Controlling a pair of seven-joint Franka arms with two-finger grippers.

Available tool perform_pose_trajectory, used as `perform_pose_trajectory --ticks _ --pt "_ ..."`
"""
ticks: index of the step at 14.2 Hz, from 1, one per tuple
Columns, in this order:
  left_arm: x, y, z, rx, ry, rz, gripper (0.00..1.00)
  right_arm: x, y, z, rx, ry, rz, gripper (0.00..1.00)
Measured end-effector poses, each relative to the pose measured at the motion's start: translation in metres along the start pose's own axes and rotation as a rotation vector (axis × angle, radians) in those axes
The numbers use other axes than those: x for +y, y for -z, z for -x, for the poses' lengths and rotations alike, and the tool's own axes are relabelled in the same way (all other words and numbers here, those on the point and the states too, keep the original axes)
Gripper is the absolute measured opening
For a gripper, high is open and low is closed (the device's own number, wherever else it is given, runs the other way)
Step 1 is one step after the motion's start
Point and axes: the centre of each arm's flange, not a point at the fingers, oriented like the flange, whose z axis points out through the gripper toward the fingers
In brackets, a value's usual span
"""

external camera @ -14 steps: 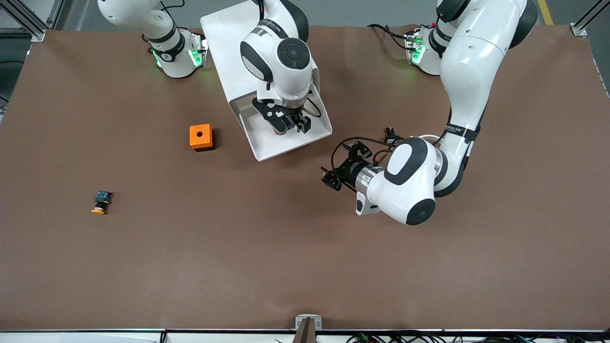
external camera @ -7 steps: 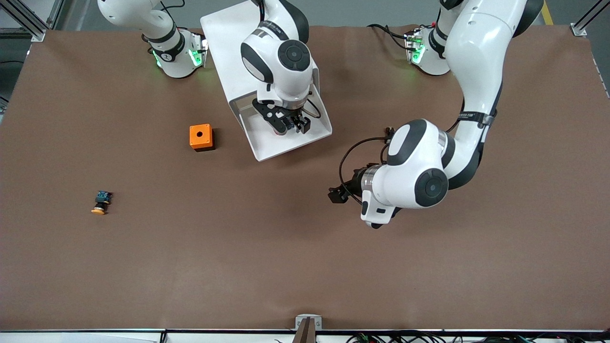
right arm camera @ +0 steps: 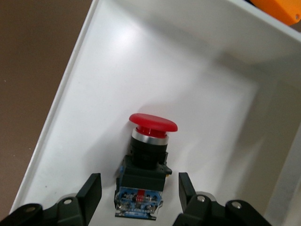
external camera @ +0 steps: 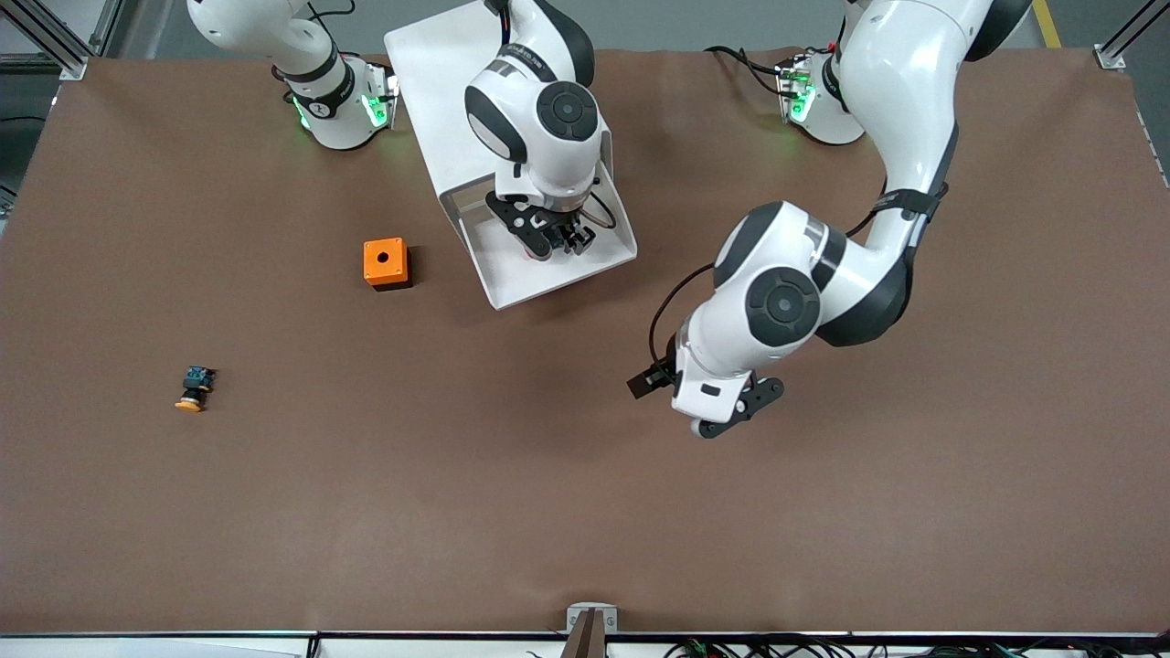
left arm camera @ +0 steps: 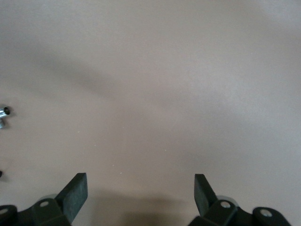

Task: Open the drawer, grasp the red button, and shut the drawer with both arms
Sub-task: 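Lift the red button out with the right gripper while the left gripper releases, then carry the red button beside the yellow button while the left gripper pushes drawer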

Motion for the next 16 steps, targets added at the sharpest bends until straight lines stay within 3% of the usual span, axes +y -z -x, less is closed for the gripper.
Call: perform_pose_trajectory --ticks 3,5,10,12,16 --pt "0.002 -0.006 0.006 -0.002 -0.009 -0.003 1.00 0.001 -0.005 0.011 0.003 0.017 0.008 0.63" --pt "0.002 -0.010 0.008 -0.007 -0.012 -0.010 1.00 0.000 -0.004 0.014 -0.005 0.027 0.004 0.42" --pt "-0.001 -0.018 0.007 -0.013 -0.007 -0.025 1.00 -0.002 0.019 -0.014 -0.065 0.050 0.053 0.42" --pt "-0.003 -0.019 0.005 -0.014 0.022 -0.028 1.00 -0.005 0.047 -0.045 -0.091 0.078 0.056 0.42" --pt "-0.003 -0.021 0.006 -0.015 0.065 -0.032 1.00 0.004 0.090 -0.138 -0.124 0.191 0.004 0.42"
